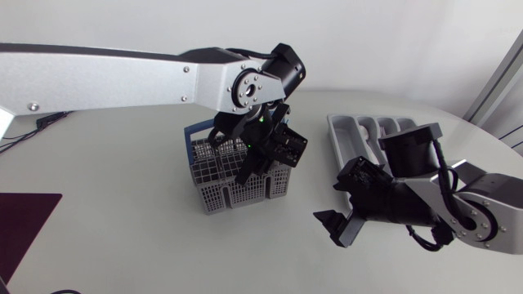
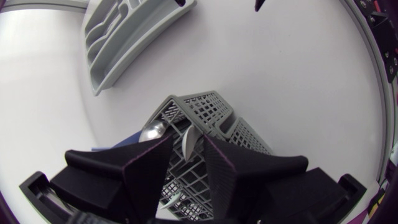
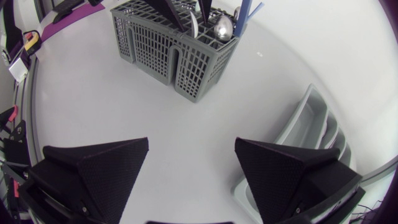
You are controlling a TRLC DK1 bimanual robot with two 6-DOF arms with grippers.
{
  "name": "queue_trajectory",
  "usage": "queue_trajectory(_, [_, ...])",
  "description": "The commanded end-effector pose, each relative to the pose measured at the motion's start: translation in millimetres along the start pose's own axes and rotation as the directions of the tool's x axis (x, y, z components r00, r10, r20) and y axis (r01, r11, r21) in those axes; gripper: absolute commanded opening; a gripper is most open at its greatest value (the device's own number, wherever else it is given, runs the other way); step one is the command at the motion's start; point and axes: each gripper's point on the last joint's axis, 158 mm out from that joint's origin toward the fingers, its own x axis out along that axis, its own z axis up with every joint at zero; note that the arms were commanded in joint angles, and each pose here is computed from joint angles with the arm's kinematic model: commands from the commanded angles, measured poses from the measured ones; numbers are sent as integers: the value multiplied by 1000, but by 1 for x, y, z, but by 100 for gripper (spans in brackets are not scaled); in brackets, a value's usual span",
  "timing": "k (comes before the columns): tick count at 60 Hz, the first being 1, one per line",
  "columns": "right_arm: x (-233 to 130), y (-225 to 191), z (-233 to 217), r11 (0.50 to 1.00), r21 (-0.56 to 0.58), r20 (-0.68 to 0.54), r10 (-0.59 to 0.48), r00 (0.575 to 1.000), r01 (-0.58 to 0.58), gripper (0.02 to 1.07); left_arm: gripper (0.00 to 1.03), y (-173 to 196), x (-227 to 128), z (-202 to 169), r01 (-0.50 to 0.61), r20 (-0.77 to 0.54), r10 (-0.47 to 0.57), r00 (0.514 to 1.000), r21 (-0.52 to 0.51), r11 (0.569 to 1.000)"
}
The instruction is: Unload the cutlery basket into the drawer organizer.
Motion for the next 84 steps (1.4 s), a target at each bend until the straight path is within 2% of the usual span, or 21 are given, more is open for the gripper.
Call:
queue_trajectory(1, [2, 1, 2, 1000, 3, 1, 1, 1000, -1, 102, 38, 7, 2, -3, -3, -7, 3, 1000, 40, 999])
queue_trajectory(2, [2, 0, 2, 1000, 3, 1, 0, 1000, 0, 102, 37, 7, 2, -3, -3, -7, 3, 1000, 40, 999])
queue_trajectory(3, [2, 1, 2, 1000, 3, 1, 1, 1000, -1, 102, 24, 6, 3, -4, 0, -8, 0, 1000, 45, 999])
queue_trajectory(4, [3, 1, 1, 1000, 5, 0, 2, 1000, -2, 102, 18, 6, 3, -4, 0, -8, 0, 1000, 43, 999])
queue_trajectory(7, [3, 1, 1, 1000, 5, 0, 2, 1000, -2, 102, 11, 6, 3, -4, 0, -8, 0, 1000, 43, 999])
queue_trajectory(8, [3, 1, 1, 1000, 5, -2, 2, 1000, -2, 102, 6, 6, 3, -4, 2, -9, -2, 1000, 43, 999])
queue_trajectory(10, [3, 2, 1, 1000, 4, -1, 3, 1000, -3, 102, 3, 5, 4, -5, 5, -10, -5, 1000, 44, 999])
queue_trajectory(25, [3, 3, 0, 1000, 4, -4, 6, 1000, -6, 102, 3, 2, 5, -6, 11, -11, -11, 1000, 43, 999])
queue_trajectory(40, [2, 6, -1, 1000, 1, -4, 11, 1000, -11, 102, 3, 15, -18, -5, -47, -2, 47, 999, 37, 998])
queue_trajectory(57, [1, 7, 0, 1000, 2, -4, 10, 1000, -10, 102, 3, 11, -31, -4, -71, 2, 71, 997, 32, 997])
queue_trajectory(84, [-10, 16, 8, 1000, -22, 6, -8, 1000, 8, 102, 3, 15, -68, -4, -194, -16, 194, 981, 17, 981])
